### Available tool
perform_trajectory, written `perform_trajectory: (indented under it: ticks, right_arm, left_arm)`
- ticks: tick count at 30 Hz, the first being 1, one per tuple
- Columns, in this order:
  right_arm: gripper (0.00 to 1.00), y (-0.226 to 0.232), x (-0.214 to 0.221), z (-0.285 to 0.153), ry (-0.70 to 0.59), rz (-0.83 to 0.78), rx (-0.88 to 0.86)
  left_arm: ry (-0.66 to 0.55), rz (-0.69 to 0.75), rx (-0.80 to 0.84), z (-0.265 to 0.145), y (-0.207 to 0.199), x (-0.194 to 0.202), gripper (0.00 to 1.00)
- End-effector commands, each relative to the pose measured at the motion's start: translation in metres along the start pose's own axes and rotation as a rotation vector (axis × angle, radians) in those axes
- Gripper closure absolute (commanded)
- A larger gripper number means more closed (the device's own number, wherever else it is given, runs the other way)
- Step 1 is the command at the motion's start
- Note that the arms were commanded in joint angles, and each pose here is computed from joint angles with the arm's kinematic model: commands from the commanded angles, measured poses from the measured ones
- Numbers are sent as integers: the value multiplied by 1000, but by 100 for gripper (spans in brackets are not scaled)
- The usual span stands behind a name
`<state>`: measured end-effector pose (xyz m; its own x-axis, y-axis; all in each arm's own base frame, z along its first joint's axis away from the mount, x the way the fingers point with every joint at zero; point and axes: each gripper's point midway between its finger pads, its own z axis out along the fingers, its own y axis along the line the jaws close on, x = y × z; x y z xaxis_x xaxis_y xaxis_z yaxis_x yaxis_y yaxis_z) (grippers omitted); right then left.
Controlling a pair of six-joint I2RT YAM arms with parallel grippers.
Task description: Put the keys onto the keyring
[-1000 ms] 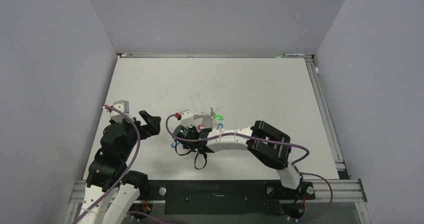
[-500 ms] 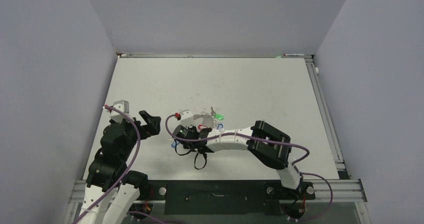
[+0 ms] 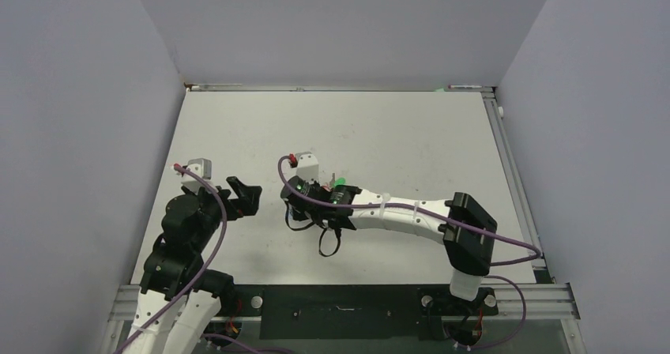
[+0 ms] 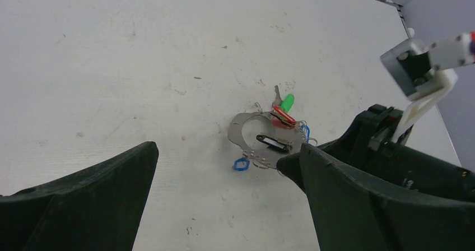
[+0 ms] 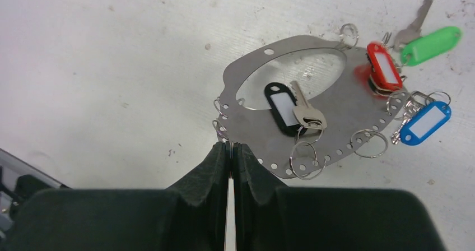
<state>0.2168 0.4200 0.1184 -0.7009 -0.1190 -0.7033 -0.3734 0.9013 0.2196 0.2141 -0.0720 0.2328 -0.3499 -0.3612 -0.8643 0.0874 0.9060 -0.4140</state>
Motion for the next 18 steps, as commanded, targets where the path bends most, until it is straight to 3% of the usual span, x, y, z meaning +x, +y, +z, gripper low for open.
perform_trajectory:
  ticks: [1, 12, 18]
  right_arm:
    - [95, 5, -39, -40, 1, 128, -55]
    - [95, -10, -63, -87, 179, 221, -214]
    - [95, -5, -75, -120, 220, 189, -332]
  left_arm:
    - [-49, 26, 109, 4, -19, -10, 4]
    - [-183, 119, 383, 1, -55, -8, 0]
    - [-233, 241, 567, -9, -82, -5, 9]
